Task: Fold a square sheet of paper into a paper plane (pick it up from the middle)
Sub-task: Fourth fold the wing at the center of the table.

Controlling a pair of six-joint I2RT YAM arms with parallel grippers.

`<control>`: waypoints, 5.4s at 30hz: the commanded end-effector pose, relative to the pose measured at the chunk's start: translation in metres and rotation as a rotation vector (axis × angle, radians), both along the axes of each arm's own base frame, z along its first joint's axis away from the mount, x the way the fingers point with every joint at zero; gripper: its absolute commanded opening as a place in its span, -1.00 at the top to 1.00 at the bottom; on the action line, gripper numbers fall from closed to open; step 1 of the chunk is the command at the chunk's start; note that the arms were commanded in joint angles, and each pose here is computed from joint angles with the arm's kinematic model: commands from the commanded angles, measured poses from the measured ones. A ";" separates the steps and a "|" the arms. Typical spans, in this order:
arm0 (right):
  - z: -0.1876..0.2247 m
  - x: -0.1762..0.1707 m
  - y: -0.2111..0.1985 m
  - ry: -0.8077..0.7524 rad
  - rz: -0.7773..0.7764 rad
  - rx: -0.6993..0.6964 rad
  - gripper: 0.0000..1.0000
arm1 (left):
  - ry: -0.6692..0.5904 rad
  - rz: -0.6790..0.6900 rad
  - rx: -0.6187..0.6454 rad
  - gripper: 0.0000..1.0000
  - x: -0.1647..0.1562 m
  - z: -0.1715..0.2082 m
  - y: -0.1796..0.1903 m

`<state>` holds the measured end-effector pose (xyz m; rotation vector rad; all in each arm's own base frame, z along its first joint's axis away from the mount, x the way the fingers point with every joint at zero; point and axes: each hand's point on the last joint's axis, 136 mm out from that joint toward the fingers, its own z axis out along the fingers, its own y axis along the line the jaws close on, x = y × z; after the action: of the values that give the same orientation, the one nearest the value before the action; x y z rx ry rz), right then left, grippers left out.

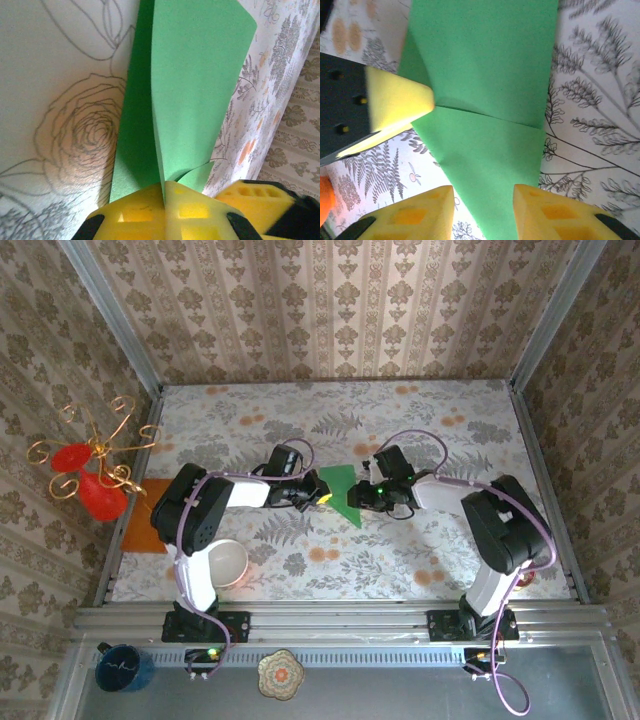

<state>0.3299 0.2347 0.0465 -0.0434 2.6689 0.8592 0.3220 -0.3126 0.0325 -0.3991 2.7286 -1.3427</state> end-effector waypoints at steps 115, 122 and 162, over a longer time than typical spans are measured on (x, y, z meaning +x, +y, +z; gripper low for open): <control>-0.046 -0.057 0.041 0.077 0.281 0.122 0.85 | -0.201 -0.044 0.099 0.15 -0.032 0.026 0.013; -0.044 -0.053 0.041 0.092 0.264 0.153 0.85 | -0.210 -0.071 0.130 0.08 -0.035 0.018 0.014; -0.010 -0.037 0.026 0.041 0.107 0.228 0.43 | 0.078 -0.082 0.513 0.13 -0.055 -0.044 0.049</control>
<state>0.2875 0.2664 0.0290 -0.1788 2.6320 1.2340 0.2929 -0.2950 0.0266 -0.2362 2.8750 -0.8480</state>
